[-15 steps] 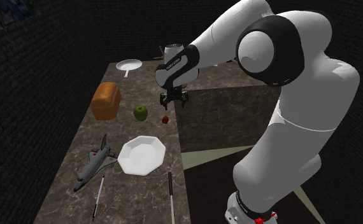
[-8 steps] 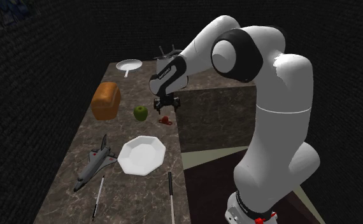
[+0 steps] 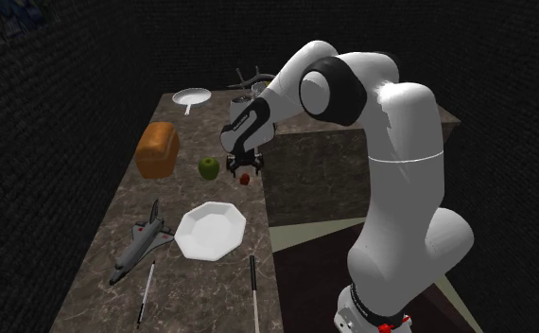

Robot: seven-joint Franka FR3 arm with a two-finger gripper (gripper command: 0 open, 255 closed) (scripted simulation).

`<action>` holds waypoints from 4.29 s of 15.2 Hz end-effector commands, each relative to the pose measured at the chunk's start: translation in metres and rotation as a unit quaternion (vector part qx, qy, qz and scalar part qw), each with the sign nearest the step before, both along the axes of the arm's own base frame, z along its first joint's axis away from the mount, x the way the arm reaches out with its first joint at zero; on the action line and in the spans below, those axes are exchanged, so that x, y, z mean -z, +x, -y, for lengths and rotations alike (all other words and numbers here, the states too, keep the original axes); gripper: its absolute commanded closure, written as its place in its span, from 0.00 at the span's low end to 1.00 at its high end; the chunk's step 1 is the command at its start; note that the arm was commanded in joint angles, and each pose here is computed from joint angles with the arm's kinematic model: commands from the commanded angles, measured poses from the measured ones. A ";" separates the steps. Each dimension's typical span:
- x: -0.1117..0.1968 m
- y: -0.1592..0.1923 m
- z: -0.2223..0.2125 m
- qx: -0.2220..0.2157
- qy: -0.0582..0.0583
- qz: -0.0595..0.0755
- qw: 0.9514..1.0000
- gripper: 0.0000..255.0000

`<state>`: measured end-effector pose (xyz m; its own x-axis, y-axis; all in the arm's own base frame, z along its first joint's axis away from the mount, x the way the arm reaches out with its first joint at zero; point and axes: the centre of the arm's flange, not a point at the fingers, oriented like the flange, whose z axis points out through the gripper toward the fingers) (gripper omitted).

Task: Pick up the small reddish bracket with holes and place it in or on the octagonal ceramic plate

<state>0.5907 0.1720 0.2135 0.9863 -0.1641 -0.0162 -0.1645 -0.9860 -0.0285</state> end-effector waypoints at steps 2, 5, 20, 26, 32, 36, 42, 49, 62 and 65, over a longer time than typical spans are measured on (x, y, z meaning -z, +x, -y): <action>0.008 0.001 -0.001 0.000 0.000 0.000 1.000 0.00; 0.008 0.001 -0.001 0.000 0.000 0.000 1.000 0.00; 0.002 0.001 -0.001 0.000 0.000 0.000 1.000 1.00; -0.029 0.001 -0.001 0.000 0.000 0.000 1.000 1.00; -0.061 0.001 -0.001 0.000 0.000 0.000 1.000 1.00; -0.077 0.000 -0.001 0.000 0.000 0.000 1.000 1.00; -0.080 -0.059 -0.053 0.000 0.000 0.000 1.000 1.00; -0.082 -0.128 -0.115 0.000 0.000 0.000 1.000 1.00; -0.059 -0.211 -0.189 0.000 0.000 0.000 1.000 1.00; -0.043 -0.211 -0.189 0.000 0.000 0.000 1.000 1.00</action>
<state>0.3783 0.3600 0.2613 0.9863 -0.1642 -0.0161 -0.1646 -0.9860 -0.0281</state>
